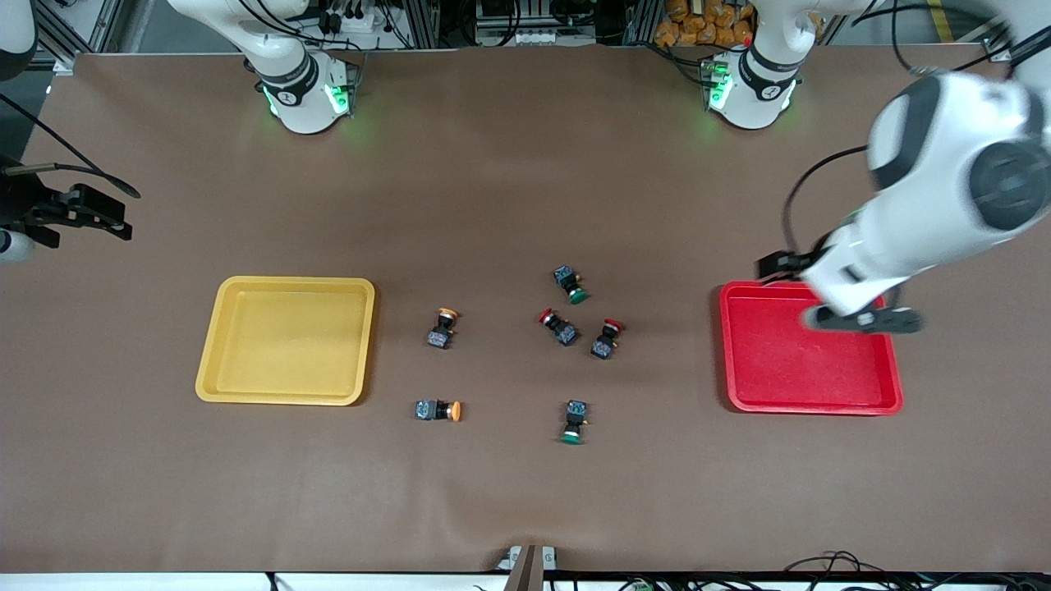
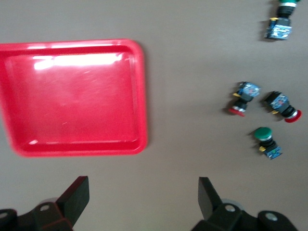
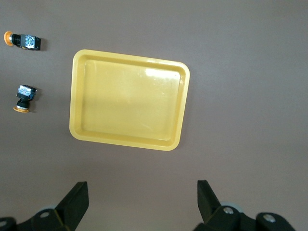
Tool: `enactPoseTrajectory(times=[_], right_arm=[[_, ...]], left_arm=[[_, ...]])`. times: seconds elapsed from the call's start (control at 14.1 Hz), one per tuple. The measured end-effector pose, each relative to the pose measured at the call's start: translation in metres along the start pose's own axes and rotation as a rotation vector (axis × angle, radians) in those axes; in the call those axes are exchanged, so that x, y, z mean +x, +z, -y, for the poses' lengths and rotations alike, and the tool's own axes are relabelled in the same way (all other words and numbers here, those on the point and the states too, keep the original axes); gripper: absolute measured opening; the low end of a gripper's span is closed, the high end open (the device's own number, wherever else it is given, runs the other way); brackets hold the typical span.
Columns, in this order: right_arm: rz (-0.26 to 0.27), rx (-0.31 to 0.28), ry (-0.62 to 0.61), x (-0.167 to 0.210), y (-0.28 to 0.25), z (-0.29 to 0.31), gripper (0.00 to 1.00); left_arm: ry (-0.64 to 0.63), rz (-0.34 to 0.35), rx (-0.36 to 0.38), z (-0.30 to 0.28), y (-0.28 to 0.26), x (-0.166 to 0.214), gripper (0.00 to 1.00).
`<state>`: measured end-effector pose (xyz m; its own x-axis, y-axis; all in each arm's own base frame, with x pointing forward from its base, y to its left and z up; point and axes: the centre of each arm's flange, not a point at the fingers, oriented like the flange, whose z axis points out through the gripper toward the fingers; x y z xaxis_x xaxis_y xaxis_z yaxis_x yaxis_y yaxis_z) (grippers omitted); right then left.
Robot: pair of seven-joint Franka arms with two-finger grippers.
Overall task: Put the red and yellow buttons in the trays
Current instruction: 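Grasp a red button with the left gripper while the right gripper reaches orange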
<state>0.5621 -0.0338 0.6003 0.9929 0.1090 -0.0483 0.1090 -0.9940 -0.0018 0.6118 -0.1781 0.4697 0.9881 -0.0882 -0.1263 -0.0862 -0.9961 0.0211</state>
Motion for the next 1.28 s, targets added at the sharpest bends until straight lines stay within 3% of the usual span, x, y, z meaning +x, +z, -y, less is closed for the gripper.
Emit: enactPoseTrajectory(times=[0.28, 0.78, 1.28], right_arm=[[0.011, 0.001, 0.002, 0.003, 0.006, -0.002, 1.0], [0.029, 0.003, 0.012, 0.009, 0.021, -0.008, 1.0], [0.03, 0.005, 0.005, 0.033, 0.109, -0.007, 1.0]], left_arm=[[0.026, 0.006, 0.002, -0.069, 0.062, 0.014, 1.0], [0.086, 0.007, -0.006, -0.128, 0.173, 0.033, 1.0], [0.123, -0.062, -0.037, -0.162, 0.252, 0.037, 1.0]])
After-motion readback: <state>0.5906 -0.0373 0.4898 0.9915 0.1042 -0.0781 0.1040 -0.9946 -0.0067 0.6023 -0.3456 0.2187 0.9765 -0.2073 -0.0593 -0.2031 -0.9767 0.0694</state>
